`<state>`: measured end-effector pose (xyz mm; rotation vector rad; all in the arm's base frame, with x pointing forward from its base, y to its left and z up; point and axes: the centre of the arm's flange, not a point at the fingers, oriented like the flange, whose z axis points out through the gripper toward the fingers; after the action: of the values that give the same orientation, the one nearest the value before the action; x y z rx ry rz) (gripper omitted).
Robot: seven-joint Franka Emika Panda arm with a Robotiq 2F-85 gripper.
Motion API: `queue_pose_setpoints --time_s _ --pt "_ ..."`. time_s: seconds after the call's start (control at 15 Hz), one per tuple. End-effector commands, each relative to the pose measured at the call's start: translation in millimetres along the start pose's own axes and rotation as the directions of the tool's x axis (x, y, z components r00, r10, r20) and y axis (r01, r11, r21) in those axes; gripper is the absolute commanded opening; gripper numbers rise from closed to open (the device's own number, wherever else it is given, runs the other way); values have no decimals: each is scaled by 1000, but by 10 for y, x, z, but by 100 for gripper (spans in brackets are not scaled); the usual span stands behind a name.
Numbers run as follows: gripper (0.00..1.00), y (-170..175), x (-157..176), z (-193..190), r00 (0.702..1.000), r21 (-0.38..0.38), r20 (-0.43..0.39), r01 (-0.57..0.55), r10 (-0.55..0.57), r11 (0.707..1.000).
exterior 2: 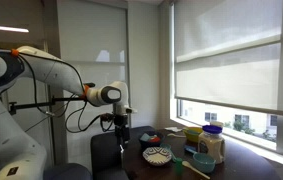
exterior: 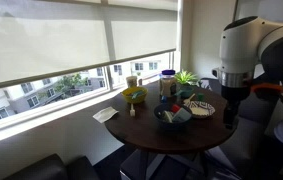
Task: Move the blue bowl to the right
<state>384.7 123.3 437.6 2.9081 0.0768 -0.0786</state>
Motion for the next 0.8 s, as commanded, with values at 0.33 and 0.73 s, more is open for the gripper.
queue_pose_setpoints --time_s 0.33,0.73 --pt "100 1 -55 -165 982 -19 -168 89 -91 996" --pt "100 -85 14 -507 942 -21 -284 178 -177 984"
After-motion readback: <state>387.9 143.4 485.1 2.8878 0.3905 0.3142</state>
